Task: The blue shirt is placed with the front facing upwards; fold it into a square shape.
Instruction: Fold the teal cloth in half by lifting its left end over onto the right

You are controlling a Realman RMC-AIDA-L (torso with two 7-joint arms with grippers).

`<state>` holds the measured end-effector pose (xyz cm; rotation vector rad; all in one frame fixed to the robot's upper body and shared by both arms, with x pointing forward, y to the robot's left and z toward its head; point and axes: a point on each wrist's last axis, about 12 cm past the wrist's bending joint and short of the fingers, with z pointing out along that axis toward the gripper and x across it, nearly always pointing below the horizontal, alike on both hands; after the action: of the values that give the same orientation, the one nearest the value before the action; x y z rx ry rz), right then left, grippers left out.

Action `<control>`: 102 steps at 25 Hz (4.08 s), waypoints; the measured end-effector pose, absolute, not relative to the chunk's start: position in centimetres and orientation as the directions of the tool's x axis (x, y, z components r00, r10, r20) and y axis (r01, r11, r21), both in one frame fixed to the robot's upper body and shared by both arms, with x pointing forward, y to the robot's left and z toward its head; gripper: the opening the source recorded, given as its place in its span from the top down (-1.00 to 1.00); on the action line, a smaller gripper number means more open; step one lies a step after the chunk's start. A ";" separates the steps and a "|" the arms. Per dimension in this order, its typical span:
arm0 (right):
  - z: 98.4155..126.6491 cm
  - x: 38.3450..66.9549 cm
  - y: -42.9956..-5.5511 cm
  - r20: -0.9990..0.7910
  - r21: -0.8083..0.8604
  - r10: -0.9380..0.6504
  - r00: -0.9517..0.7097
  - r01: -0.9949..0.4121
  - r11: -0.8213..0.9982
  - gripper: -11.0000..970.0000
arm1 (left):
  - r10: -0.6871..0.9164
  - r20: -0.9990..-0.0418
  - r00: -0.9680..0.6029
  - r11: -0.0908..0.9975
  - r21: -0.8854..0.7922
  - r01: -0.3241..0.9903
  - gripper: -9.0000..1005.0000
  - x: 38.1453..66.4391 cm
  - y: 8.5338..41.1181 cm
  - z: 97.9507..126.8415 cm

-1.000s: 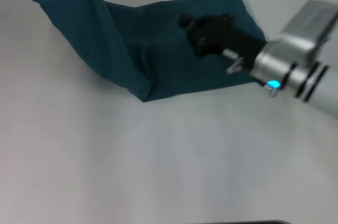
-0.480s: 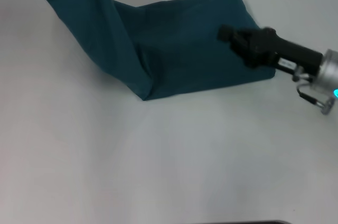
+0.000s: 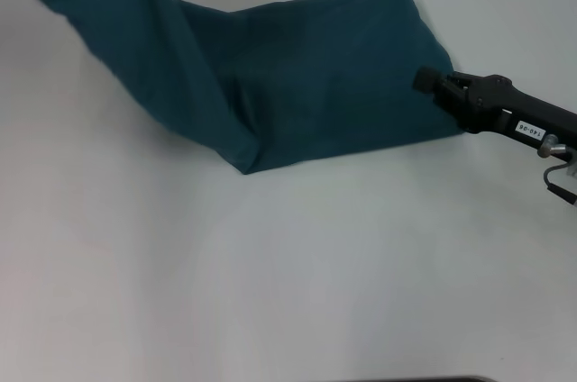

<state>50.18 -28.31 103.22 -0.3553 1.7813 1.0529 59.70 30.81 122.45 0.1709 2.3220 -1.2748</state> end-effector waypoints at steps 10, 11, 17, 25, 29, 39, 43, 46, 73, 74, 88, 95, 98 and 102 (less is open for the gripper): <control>103.2 50.4 -28.1 -0.859 0.496 0.215 -0.465 -0.647 0.580 0.96 | -0.263 -0.454 -0.851 0.580 -0.779 0.236 0.93 57.6 35.9 121.5; 103.2 50.4 -28.1 -0.858 0.496 0.214 -0.466 -0.646 0.581 0.96 | -0.274 -0.454 -0.848 0.581 -0.781 0.230 0.93 57.4 36.3 121.5; 103.0 50.3 -28.2 -0.855 0.499 0.215 -0.471 -0.639 0.586 0.95 | -0.321 -0.465 -0.825 0.588 -0.780 0.211 0.93 56.7 37.7 121.7; 102.9 50.1 -28.5 -0.854 0.499 0.216 -0.473 -0.630 0.595 0.95 | -0.321 -0.466 -0.825 0.616 -0.764 0.192 0.93 56.5 38.2 121.8; 102.8 50.0 -28.5 -0.853 0.501 0.216 -0.475 -0.629 0.595 0.95 | -0.276 -0.459 -0.844 0.599 -0.769 0.223 0.93 56.3 37.5 122.0; 102.3 50.0 -28.2 -0.840 0.503 0.161 -0.518 -0.633 0.589 0.95 | -0.124 -0.482 -0.868 0.504 -0.783 0.363 0.93 59.1 31.1 123.2; 102.3 49.9 -28.2 -0.839 0.503 0.156 -0.522 -0.632 0.590 0.95 | -0.065 -0.471 -0.880 0.520 -0.768 0.373 0.93 60.7 27.7 122.7; 102.3 49.9 -28.2 -0.838 0.504 0.155 -0.523 -0.631 0.590 0.95 | -0.014 -0.462 -0.887 0.531 -0.755 0.385 0.93 61.7 25.4 122.4; 101.7 49.8 -28.4 -0.823 0.510 0.143 -0.549 -0.606 0.611 0.95 | 0.295 -0.404 -0.866 0.728 -0.492 0.477 0.93 64.5 11.3 126.5; 101.7 49.7 -28.3 -0.823 0.510 0.140 -0.551 -0.606 0.611 0.95 | 0.295 -0.404 -0.866 0.728 -0.492 0.477 0.93 64.5 11.3 126.5; 101.6 49.7 -28.3 -0.815 0.516 0.132 -0.564 -0.603 0.609 0.94 | 0.334 -0.409 -0.849 0.719 -0.473 0.510 0.93 65.0 6.5 124.5; 101.6 49.7 -28.3 -0.815 0.515 0.130 -0.564 -0.603 0.609 0.93 | 0.328 -0.399 -0.856 0.697 -0.509 0.505 0.93 64.8 5.2 123.7; 101.5 49.7 -28.3 -0.815 0.514 0.128 -0.565 -0.602 0.611 0.93 | 0.357 -0.397 -0.845 0.680 -0.510 0.527 0.92 64.6 4.1 123.1; 101.5 49.7 -28.3 -0.813 0.512 0.120 -0.569 -0.602 0.613 0.93 | 0.330 -0.462 -0.823 0.669 -0.500 0.550 0.75 64.8 3.0 123.3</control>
<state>49.72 -28.30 101.46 -0.3813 1.9491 1.0242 64.82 3.00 123.31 0.6968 2.5524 -0.9235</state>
